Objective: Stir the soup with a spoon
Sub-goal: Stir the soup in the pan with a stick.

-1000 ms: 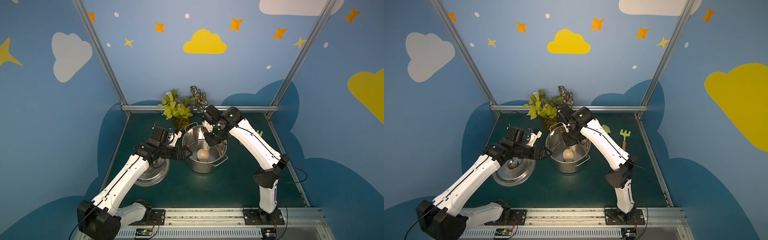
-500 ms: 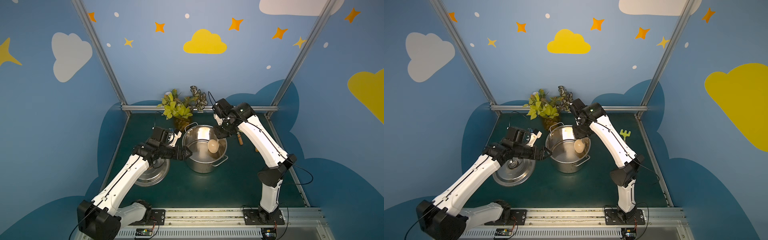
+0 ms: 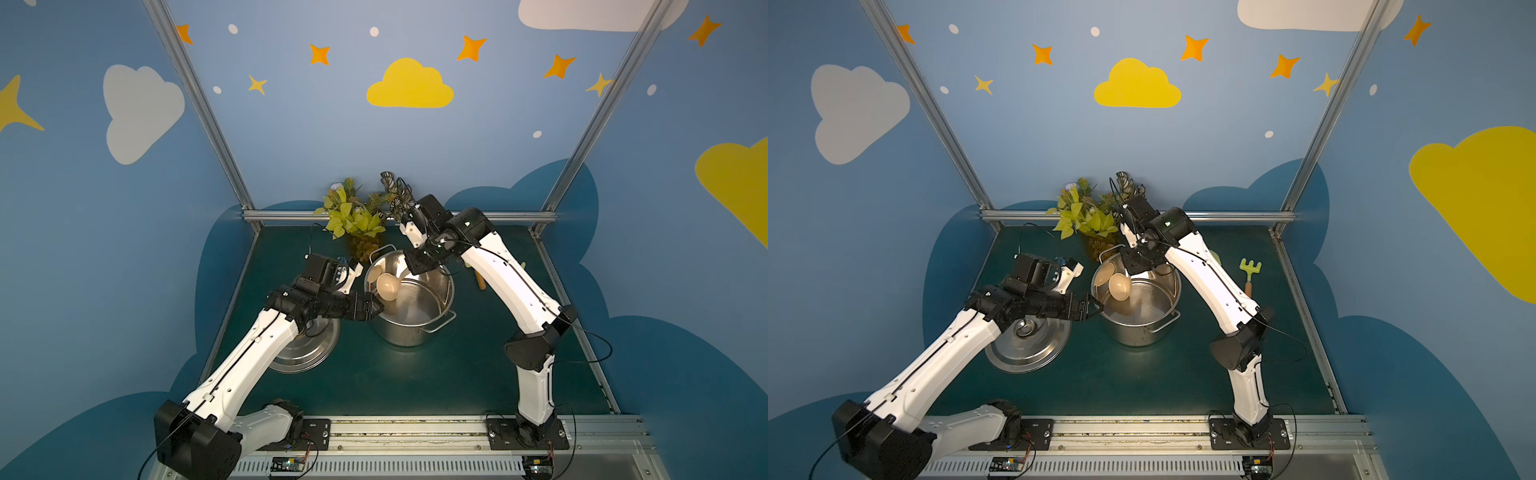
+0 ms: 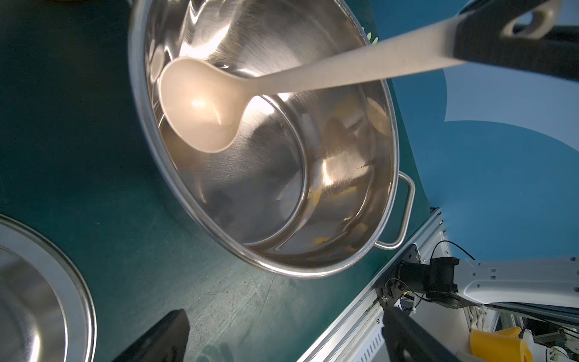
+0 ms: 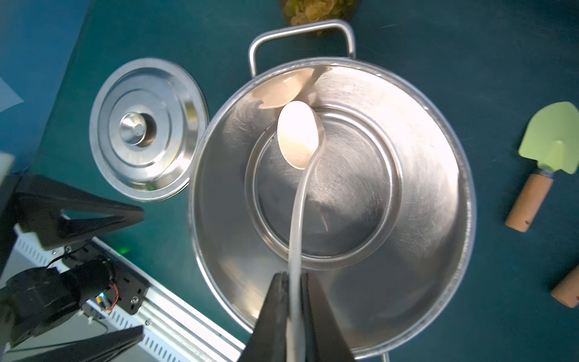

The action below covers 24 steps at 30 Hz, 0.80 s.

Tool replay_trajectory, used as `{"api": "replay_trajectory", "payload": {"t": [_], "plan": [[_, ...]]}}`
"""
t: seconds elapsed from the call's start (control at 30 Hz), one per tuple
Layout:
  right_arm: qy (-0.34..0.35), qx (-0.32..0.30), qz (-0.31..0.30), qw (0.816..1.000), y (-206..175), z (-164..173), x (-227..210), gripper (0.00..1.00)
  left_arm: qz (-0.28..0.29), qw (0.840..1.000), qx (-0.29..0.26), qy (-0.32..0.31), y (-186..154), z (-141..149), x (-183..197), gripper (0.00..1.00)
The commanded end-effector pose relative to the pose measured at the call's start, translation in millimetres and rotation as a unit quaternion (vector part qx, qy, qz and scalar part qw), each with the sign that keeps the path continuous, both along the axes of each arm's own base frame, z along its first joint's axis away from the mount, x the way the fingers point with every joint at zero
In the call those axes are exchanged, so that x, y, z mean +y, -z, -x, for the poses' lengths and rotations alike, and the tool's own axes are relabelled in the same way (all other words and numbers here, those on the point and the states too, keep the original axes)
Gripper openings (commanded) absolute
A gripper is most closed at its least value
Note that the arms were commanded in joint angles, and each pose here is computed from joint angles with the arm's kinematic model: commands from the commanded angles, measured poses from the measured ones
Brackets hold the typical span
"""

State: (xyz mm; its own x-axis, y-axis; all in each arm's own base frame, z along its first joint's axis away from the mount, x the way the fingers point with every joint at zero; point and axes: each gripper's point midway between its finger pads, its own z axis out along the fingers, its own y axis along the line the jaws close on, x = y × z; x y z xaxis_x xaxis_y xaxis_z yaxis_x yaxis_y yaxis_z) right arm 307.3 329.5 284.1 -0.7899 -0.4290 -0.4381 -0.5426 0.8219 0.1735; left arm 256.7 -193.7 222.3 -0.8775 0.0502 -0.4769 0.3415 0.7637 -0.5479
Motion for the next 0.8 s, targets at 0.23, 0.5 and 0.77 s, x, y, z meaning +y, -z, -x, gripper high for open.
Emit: {"api": "replay_trajectory", "payload": {"t": [0.23, 0.5, 0.77], "plan": [[-0.04, 0.022, 0.033, 0.998, -3, 50, -6, 0.0, -0.008, 1.0, -0.004, 0.006, 1, 7, 4, 1.0], [0.019, 0.01, 0.121, 0.992, 11, 48, -60, 0.0, -0.009, 1.0, -0.004, 0.005, 1, 8, 4, 1.0], [0.083, -0.018, 0.141, 0.986, 8, 15, -86, 0.0, -0.008, 1.0, -0.005, 0.004, 2, 9, 5, 1.0]]}}
